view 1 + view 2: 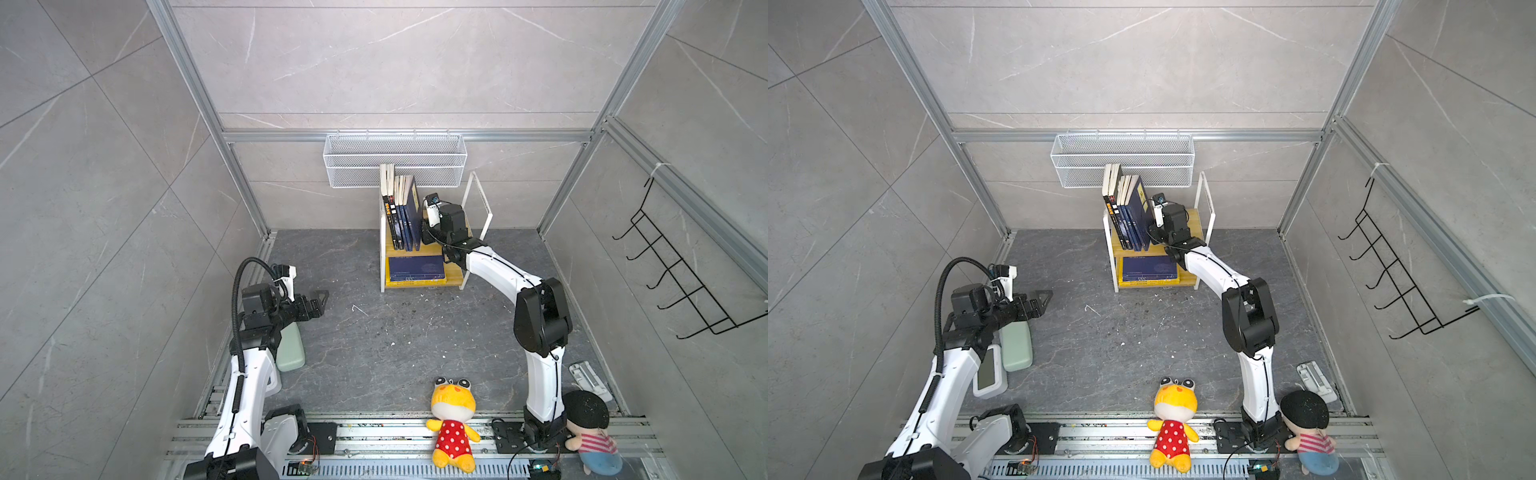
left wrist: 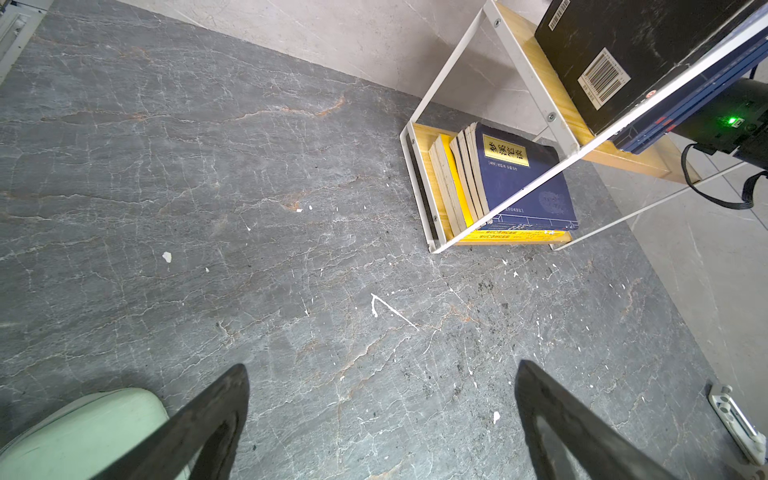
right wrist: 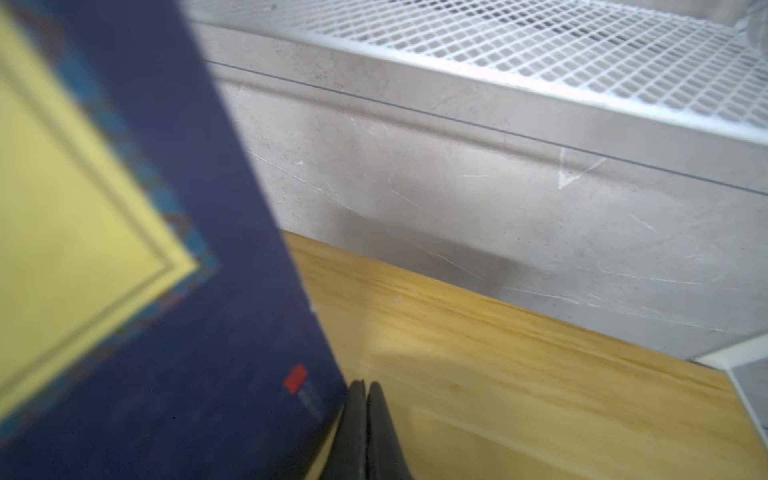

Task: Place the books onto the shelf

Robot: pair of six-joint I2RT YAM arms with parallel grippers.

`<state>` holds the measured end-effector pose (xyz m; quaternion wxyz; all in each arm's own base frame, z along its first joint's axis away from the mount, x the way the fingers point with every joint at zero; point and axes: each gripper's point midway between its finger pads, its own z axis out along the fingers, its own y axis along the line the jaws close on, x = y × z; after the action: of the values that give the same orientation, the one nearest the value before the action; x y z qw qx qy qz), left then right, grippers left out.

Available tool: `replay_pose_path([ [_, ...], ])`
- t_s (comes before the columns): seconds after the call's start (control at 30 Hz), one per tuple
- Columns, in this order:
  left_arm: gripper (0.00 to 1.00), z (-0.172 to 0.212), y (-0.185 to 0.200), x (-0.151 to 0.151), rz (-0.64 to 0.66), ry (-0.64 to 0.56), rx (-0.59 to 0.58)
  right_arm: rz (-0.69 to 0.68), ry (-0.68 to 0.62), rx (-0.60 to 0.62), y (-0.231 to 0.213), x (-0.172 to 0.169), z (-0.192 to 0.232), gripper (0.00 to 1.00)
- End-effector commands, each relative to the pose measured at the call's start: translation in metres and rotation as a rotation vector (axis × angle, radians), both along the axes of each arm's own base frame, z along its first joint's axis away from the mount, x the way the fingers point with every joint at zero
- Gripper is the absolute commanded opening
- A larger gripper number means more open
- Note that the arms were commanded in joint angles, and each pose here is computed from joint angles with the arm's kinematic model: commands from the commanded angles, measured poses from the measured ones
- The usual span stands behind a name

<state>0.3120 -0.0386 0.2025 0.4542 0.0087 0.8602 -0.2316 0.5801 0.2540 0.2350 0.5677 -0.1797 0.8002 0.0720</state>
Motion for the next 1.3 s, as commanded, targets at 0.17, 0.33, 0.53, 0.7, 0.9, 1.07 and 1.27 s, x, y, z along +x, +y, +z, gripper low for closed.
replay_pose_path([
  [0.17, 1.0, 0.011, 0.0, 0.004, -0.004, -0.042, -0.002, -0.017, 0.04, -0.044, 0.007, -0.002, -0.014, 0.0],
  [0.33, 1.0, 0.012, 0.001, 0.005, 0.0, -0.051, -0.002, -0.003, 0.041, -0.063, 0.013, -0.006, -0.013, 0.0],
  [0.53, 1.0, 0.014, 0.001, 0.004, 0.001, -0.048, 0.001, -0.051, 0.021, -0.104, 0.0, -0.01, 0.004, 0.0],
  [0.7, 1.0, 0.013, 0.0, 0.003, -0.001, -0.042, 0.005, -0.087, 0.0, -0.131, -0.018, -0.023, 0.036, 0.01],
  [0.9, 1.0, 0.012, 0.0, 0.003, -0.002, -0.051, 0.003, -0.116, -0.035, -0.138, -0.038, -0.048, 0.074, 0.04],
  [1.07, 1.0, 0.013, 0.002, 0.005, 0.004, -0.056, 0.011, -0.122, -0.059, -0.079, -0.054, -0.084, 0.106, 0.13],
  [1.27, 1.0, 0.012, 0.003, 0.005, 0.004, -0.049, 0.017, -0.145, -0.049, -0.036, -0.083, -0.142, 0.127, 0.16],
])
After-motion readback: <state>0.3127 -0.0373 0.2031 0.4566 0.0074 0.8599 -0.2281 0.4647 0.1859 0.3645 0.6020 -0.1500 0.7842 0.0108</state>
